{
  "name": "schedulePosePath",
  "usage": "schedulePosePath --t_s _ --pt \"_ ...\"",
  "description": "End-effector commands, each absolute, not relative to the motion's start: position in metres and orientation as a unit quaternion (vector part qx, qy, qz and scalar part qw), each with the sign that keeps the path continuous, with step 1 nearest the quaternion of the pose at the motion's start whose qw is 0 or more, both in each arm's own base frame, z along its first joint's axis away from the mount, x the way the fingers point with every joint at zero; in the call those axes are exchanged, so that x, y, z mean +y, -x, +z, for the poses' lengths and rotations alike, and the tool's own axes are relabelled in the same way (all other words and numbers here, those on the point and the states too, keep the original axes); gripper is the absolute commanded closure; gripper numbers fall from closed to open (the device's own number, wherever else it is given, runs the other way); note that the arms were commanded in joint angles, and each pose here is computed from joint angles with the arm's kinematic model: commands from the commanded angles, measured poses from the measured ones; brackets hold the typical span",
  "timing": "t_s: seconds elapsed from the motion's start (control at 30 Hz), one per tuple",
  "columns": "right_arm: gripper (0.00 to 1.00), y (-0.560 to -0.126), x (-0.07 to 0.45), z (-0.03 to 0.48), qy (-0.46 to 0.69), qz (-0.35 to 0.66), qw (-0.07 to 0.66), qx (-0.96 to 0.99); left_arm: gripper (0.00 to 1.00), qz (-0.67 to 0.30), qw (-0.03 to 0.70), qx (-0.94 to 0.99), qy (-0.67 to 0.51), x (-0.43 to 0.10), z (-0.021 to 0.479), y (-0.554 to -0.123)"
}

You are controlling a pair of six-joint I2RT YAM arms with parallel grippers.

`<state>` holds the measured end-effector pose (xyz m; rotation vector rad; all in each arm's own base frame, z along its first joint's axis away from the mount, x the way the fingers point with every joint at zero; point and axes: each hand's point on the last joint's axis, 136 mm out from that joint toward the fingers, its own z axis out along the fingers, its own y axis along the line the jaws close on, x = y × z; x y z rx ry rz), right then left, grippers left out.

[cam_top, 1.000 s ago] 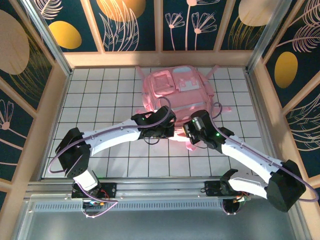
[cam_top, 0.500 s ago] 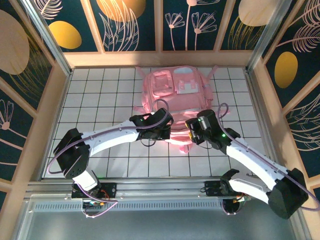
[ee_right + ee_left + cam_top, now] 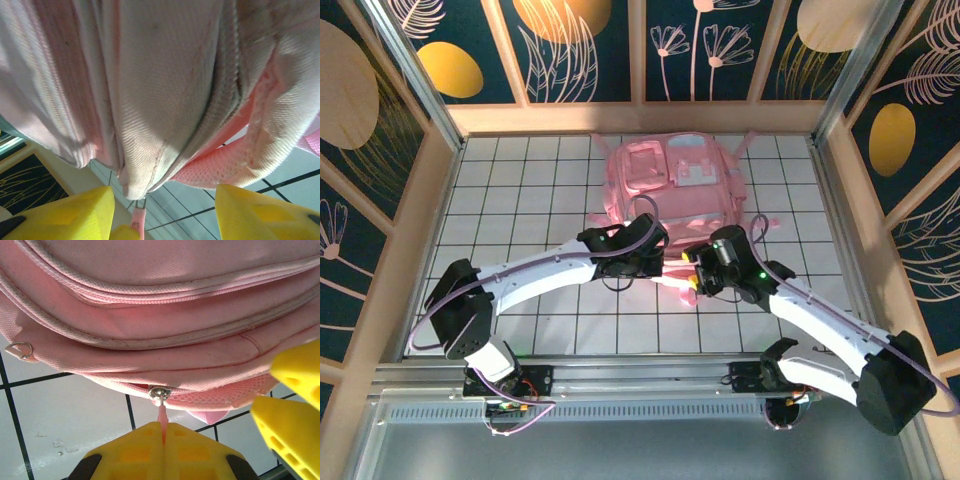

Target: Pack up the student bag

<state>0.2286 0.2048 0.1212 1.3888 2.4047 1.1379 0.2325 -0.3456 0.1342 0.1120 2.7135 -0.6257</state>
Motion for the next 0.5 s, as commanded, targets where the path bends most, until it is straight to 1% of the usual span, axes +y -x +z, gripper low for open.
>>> schedulePosePath --t_s 0.0,0.07,0.2,0.27,0.3,0.4,0.47 --pt "0.44 -0.235 0.218 0.122 -0.456 0.396 0.063 0.795 1.00 -0.268 0.196 0.942 -0.055 -0.361 0.173 -0.229" --pt "0.44 -0.243 0.220 0.118 -0.451 0.394 0.072 0.798 1.00 -0.268 0.196 0.942 -0.057 -0.362 0.171 -0.228" --pt "0.45 -0.250 0.225 0.100 -0.454 0.379 0.058 0.804 1.00 -0.271 0.192 0.942 -0.060 -0.365 0.167 -0.225" --pt "0.50 -0.254 0.226 0.094 -0.455 0.373 0.060 0.806 1.00 -0.270 0.190 0.942 -0.062 -0.366 0.165 -0.224" --pt "0.56 -0.256 0.227 0.093 -0.453 0.373 0.064 0.807 1.00 -0.268 0.190 0.942 -0.063 -0.365 0.164 -0.224" --pt "0.83 -0.261 0.222 0.094 -0.456 0.369 0.081 0.806 1.00 -0.253 0.196 0.945 -0.064 -0.360 0.159 -0.226" --pt "0.95 -0.263 0.217 0.098 -0.462 0.367 0.094 0.802 1.00 -0.235 0.198 0.950 -0.062 -0.353 0.152 -0.227"
